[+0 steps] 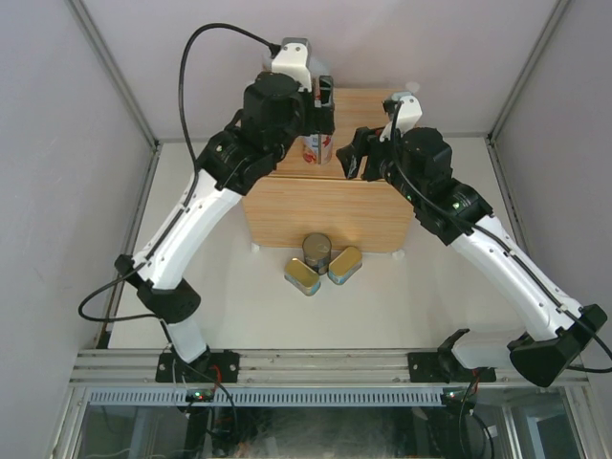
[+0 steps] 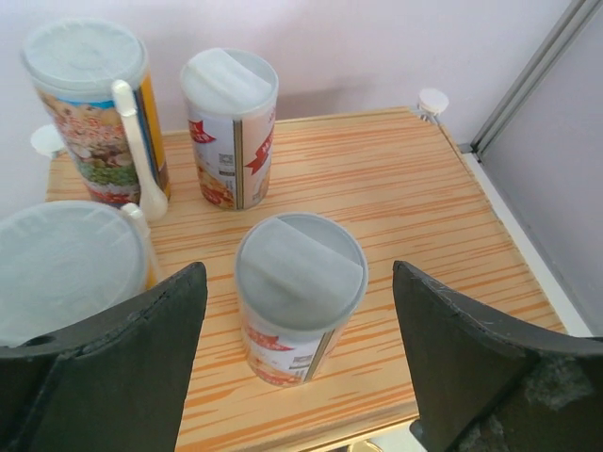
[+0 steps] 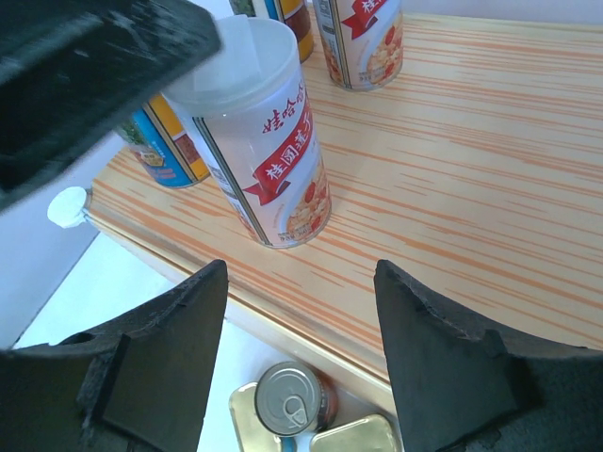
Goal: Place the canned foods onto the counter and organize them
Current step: Place the canned food on the counter.
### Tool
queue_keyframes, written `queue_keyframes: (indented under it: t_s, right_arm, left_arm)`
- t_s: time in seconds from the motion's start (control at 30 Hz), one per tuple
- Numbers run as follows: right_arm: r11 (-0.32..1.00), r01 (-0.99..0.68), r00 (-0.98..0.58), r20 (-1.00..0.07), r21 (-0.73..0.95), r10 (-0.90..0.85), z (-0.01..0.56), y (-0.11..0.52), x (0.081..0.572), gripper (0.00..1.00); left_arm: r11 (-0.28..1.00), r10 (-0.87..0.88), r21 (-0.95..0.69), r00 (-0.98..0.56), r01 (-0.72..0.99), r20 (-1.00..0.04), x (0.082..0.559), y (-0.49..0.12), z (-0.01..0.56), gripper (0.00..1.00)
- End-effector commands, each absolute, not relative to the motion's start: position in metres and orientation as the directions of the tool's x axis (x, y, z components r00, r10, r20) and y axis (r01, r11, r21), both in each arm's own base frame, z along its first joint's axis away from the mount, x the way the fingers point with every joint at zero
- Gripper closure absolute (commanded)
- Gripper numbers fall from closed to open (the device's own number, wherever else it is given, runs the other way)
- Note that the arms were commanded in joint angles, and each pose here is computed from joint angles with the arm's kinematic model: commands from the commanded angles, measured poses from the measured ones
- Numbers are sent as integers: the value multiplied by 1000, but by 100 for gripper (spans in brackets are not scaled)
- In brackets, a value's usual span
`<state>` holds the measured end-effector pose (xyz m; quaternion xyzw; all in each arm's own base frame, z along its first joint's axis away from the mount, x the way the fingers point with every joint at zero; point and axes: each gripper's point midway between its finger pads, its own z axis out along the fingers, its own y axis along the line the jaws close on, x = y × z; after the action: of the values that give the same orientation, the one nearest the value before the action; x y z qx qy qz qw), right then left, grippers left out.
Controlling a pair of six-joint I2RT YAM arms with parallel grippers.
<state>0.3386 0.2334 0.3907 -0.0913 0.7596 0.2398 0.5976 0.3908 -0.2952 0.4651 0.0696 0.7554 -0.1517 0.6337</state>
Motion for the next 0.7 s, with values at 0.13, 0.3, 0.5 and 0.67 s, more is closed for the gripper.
queue_keyframes:
  t_s: [0.13, 0.3, 0.5, 0.67]
  right_arm:
    - [867, -429, -216, -960, 255, 176, 418, 230, 337, 36]
    - [864, -434, -214, -961, 255, 177, 420, 232, 337, 36]
    - [865, -433, -220, -961, 252, 170, 417, 235, 342, 36]
    - [859, -444, -233, -959, 254, 163, 414, 244, 347, 38]
  left_arm:
    - [932, -188, -202, -76, 301, -979, 355, -262, 520, 16]
    - [928, -206, -211, -48, 307, -977, 338, -255, 532, 16]
    - [925, -219, -215, -23, 314, -976, 319, -247, 543, 16]
    - [921, -233, -222, -5, 320, -972, 304, -240, 547, 18]
